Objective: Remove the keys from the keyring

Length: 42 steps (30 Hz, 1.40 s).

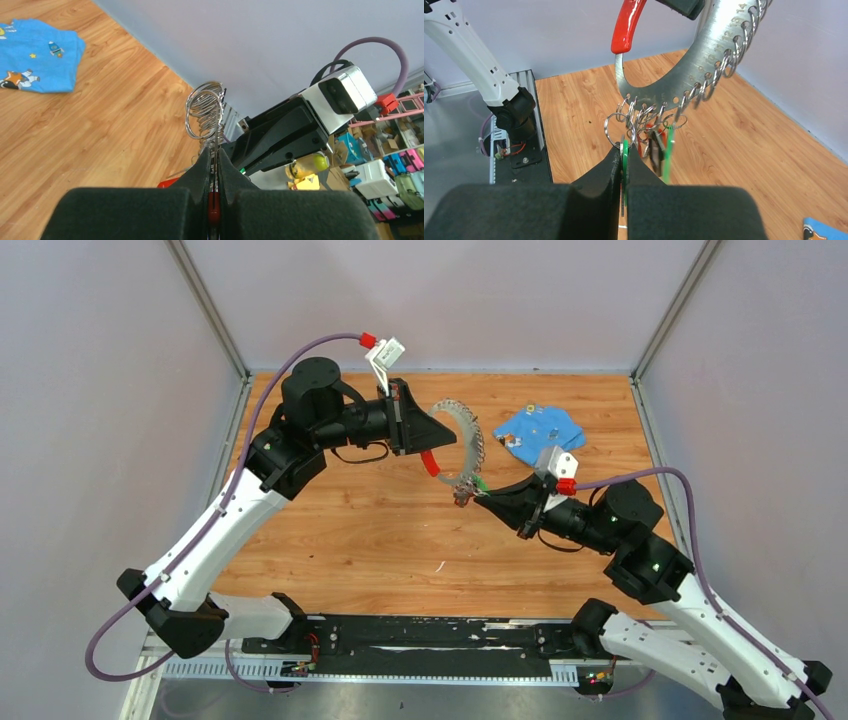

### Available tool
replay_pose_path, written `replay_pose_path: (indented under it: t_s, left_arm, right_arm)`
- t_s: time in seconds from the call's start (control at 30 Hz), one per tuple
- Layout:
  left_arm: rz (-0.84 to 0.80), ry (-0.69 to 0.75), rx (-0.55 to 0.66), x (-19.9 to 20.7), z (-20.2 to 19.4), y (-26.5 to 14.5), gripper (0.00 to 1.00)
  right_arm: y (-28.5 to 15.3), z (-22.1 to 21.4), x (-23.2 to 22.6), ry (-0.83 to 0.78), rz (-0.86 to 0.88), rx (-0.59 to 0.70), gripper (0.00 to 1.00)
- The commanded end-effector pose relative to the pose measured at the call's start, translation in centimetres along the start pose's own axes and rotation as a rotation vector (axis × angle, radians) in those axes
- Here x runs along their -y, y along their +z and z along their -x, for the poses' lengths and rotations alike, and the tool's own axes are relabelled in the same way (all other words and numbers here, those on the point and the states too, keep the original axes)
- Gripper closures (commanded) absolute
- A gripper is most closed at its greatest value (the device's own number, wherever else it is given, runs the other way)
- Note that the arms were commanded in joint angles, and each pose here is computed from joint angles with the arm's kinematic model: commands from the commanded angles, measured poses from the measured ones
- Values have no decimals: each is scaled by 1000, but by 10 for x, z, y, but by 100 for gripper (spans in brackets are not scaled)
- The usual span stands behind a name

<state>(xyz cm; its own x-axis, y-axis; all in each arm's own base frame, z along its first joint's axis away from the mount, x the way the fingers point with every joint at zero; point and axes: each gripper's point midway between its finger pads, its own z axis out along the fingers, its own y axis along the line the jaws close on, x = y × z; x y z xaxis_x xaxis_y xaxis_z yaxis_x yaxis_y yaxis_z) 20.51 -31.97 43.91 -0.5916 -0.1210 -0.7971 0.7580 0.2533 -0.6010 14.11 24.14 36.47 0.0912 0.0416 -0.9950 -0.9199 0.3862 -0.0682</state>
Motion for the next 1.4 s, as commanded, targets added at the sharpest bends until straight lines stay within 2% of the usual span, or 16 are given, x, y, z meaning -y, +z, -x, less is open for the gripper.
replay_pose_path:
  t_s: [0.0, 0.3, 0.6, 1.37]
  left_arm:
    - [7, 66, 24, 10, 10, -7, 100]
    - [44, 67, 20, 6, 7, -4, 100]
    - [40, 59, 73, 16, 17, 0, 100]
    - [-10, 35, 120, 36, 26, -1, 100]
  right_arm:
    - [-5, 26, -6, -30, 20, 63, 99]
    - [1, 22, -13, -13, 75, 26, 99]
    - [7, 11, -21, 17, 130, -21, 99]
    - [11, -5, -9, 27, 65, -69, 99]
